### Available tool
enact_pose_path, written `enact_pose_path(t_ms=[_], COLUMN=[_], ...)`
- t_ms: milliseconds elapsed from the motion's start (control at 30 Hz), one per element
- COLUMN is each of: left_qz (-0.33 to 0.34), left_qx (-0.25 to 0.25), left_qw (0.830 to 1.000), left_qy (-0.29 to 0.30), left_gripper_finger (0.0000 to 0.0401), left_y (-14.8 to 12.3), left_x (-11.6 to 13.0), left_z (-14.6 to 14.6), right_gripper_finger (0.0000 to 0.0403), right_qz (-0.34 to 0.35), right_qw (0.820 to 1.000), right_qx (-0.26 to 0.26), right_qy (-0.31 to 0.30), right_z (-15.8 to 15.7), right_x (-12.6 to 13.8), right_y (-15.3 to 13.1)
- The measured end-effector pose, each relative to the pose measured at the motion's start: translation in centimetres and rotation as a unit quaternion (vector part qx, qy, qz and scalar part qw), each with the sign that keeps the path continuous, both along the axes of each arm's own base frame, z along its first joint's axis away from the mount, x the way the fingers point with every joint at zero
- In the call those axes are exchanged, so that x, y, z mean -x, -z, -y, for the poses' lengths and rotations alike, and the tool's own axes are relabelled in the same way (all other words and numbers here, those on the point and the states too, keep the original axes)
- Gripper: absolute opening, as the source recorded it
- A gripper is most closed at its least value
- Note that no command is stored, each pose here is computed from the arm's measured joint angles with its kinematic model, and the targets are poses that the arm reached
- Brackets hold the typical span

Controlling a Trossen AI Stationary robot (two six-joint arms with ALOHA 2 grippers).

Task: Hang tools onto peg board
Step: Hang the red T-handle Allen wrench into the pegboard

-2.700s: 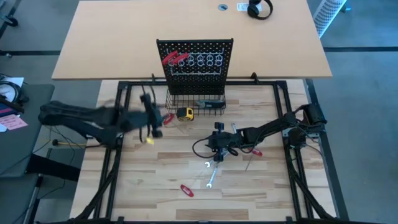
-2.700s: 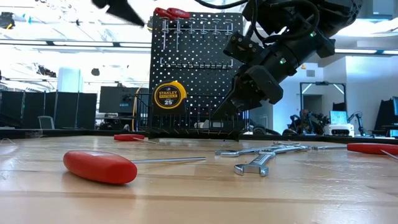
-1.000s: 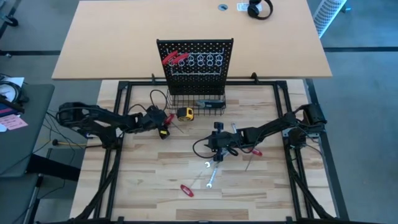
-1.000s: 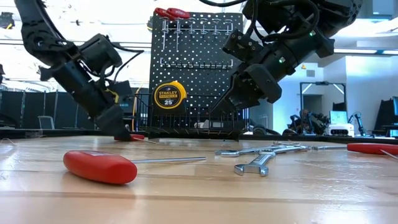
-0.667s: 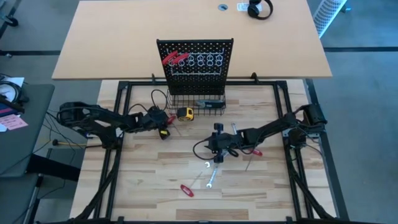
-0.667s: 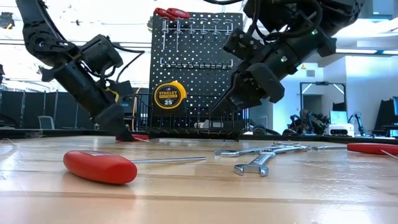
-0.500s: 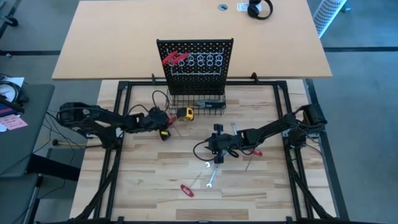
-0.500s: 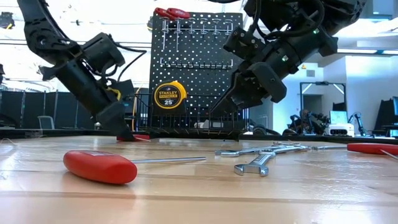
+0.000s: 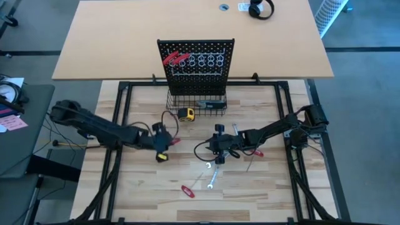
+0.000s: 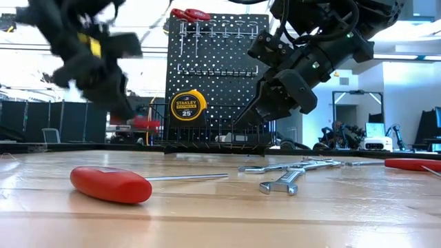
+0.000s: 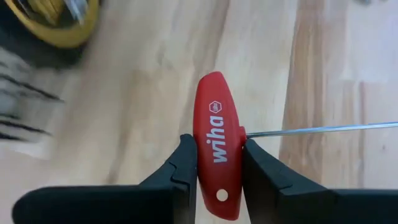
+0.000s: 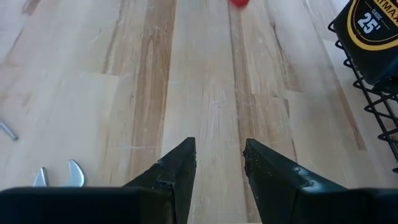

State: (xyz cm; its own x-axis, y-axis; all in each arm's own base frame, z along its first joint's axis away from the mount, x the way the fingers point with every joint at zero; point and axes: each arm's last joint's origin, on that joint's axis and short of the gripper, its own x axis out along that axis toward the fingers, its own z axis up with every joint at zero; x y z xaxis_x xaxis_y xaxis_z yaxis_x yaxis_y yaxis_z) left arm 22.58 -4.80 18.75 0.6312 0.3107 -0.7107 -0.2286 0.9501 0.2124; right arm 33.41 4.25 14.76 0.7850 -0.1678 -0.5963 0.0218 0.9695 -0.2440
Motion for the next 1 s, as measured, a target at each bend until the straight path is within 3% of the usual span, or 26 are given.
enact_pose_path(t_ms=[133,233,367,433,500,667,800,1000], left_qz=[0.033,0.031,-0.015,-0.052,-0.076,-0.078,-0.066,-0.06], left_qx=[-0.125,-0.243,-0.42,-0.477,-0.502,-0.521,-0.552,-0.617], left_qw=[0.992,0.97,0.907,0.875,0.859,0.842,0.823,0.774], left_qy=[0.0,0.002,-0.027,-0.055,-0.07,-0.116,-0.118,-0.131], left_gripper_finger=[0.0072,0.0072,0.0072,0.0072,0.0072,0.0072,0.0072,0.0072], left_y=[-4.7,-8.1,-13.4,-16.0,-18.5,-23.7,-26.0,-28.5], left_x=[-2.0,-3.9,-6.2,-7.2,-7.8,-8.4,-8.7,-8.1], left_z=[2.1,2.7,2.6,1.9,0.7,-3.1,-5.9,-9.4], right_gripper_finger=[0.0147,0.0147,0.0147,0.0147,0.0147,0.0147,0.0147,0.0147], right_qz=[0.001,0.001,0.001,0.0,0.0,0.0,-0.001,-0.001], right_qw=[1.0,1.0,1.0,1.0,1.0,1.0,1.0,1.0], right_qx=[0.0,0.0,0.0,0.0,0.001,0.002,0.003,0.006], right_qy=[0.0,0.0,0.0,0.0,-0.001,-0.001,-0.002,-0.004], right_z=[0.0,0.0,0.0,0.0,0.0,0.0,0.0,0.0], right_x=[0.0,0.0,0.0,0.0,0.0,0.0,0.0,0.0], right_y=[0.0,0.0,0.0,0.0,0.0,0.0,0.0,0.0])
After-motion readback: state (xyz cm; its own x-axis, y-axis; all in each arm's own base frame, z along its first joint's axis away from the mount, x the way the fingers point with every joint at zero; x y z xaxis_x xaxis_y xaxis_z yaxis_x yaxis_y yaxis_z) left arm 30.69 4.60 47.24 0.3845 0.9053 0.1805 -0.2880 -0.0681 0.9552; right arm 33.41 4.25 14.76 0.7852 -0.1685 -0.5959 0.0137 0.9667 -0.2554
